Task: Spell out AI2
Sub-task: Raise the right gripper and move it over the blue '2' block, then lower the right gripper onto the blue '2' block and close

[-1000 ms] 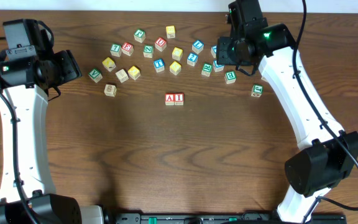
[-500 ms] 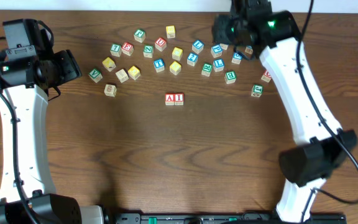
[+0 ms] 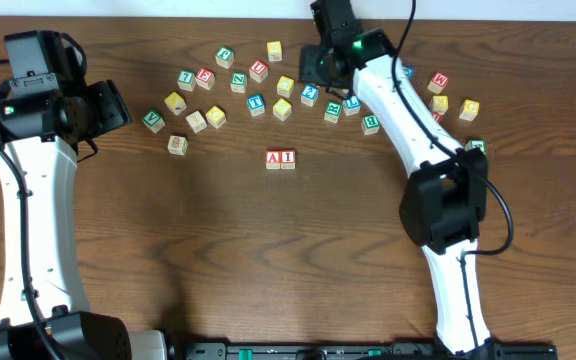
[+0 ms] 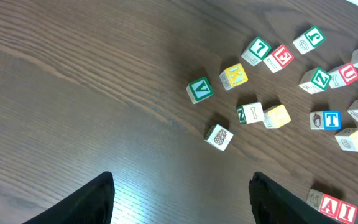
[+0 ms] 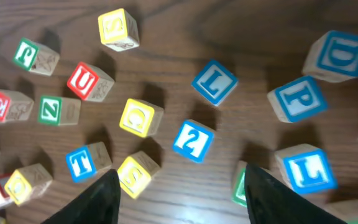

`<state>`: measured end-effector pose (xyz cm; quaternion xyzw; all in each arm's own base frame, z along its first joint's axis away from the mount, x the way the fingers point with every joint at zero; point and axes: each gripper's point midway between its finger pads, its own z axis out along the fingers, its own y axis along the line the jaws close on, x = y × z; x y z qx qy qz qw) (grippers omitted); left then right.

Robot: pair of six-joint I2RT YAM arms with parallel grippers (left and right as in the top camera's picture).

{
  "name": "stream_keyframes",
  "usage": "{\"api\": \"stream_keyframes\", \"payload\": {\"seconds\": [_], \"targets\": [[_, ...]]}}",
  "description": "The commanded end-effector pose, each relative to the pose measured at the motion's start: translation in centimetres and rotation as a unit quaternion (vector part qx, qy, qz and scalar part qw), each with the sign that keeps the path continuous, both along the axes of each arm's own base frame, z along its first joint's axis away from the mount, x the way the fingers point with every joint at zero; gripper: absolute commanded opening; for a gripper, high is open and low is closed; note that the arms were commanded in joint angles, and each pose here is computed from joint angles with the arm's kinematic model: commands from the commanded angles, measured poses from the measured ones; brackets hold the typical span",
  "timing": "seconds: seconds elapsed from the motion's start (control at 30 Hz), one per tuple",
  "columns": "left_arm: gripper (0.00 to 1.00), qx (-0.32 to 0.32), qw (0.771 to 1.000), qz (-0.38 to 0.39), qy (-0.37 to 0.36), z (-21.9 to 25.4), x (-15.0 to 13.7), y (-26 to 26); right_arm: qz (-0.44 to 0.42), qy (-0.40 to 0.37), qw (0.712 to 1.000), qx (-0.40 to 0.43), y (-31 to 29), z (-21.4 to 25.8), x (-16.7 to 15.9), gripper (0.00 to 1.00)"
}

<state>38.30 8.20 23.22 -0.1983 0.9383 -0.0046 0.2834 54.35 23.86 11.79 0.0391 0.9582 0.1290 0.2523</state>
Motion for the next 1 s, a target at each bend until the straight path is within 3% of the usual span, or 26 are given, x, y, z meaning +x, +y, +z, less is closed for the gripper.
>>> {"api": "stream_keyframes", "payload": {"seconds": [0.0, 0.43, 0.97], "targets": [[0.69, 0.005, 1.000, 0.000, -0.002, 0.2, 0.1, 0.2, -0.033, 0.002, 0.999, 0.020, 0.5, -0.9, 0.8, 0.62], [0.68, 0.005, 1.000, 0.000, 0.000, 0.1, 0.0, 0.2, -0.088, 0.023, 0.996, 0.012, 0.5, -5.3, 1.3, 0.57], [0.69, 0.005, 1.000, 0.000, 0.000, 0.2, 0.0, 0.2, -0.093, 0.031, 0.995, 0.000, 0.8, -9.6, 1.9, 0.51]]}}
